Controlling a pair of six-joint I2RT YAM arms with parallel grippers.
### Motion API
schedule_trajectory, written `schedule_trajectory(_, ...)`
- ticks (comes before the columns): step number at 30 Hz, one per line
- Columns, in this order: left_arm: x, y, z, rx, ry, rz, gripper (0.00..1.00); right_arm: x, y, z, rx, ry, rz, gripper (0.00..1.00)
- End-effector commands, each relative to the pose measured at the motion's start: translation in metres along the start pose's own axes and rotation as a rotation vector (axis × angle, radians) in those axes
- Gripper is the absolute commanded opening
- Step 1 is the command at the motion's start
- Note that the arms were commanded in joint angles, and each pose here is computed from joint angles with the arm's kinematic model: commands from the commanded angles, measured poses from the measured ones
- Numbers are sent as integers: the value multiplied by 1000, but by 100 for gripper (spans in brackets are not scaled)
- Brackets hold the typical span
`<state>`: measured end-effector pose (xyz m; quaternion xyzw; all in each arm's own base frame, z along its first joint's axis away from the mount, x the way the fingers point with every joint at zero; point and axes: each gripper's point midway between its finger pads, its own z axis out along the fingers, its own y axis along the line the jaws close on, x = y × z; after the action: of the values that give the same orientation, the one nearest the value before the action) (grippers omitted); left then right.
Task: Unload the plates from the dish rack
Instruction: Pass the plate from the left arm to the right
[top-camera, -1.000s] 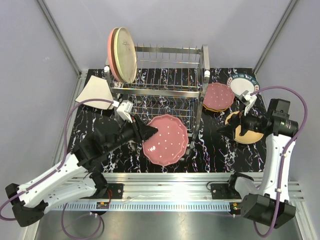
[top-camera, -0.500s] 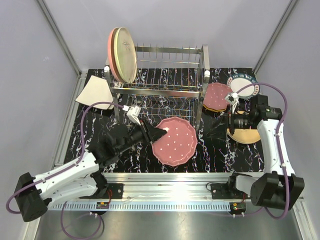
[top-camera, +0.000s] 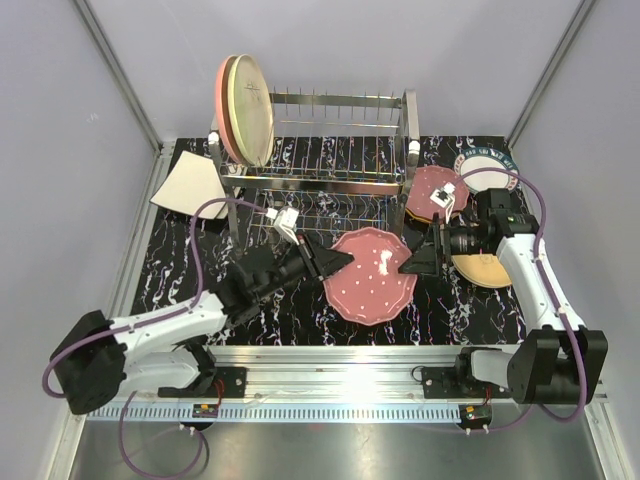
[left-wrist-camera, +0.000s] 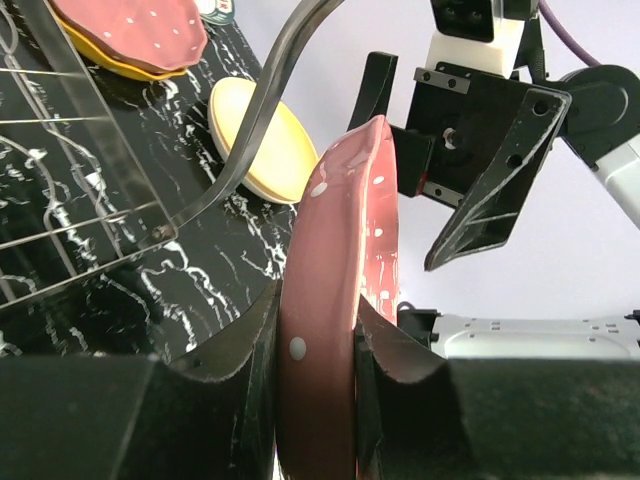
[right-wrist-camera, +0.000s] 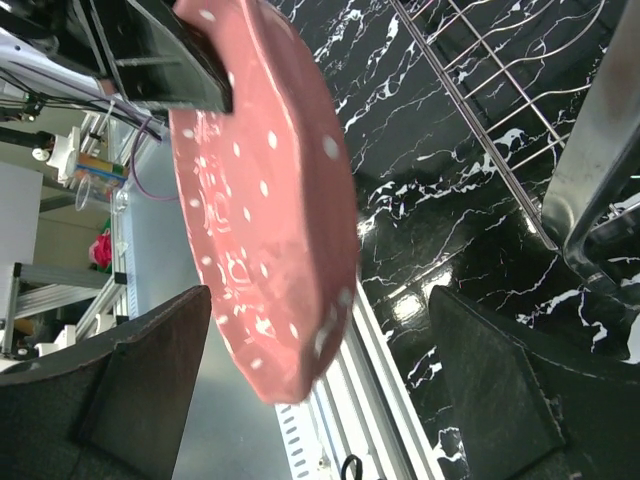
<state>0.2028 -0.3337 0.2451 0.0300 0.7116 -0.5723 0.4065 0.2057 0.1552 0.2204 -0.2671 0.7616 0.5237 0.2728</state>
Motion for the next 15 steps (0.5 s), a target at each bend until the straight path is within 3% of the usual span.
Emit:
schedule_trajectory(1,-51,-82,0,304,-188,-37,0,-7,0,5,-16,-12,4,96)
schedule_trajectory(6,-50,-80,16,294,-209,-25,0,-7,3,6,-38,-20,18,81)
schedule_trajectory(10,-49,-79,22,293,-221,-26,0,-4,8,12,-74,1,22,62)
schedule_trajectory(15,-51,-79,24,288,-235,-18,0,-2,9,15,-93,13,27,48)
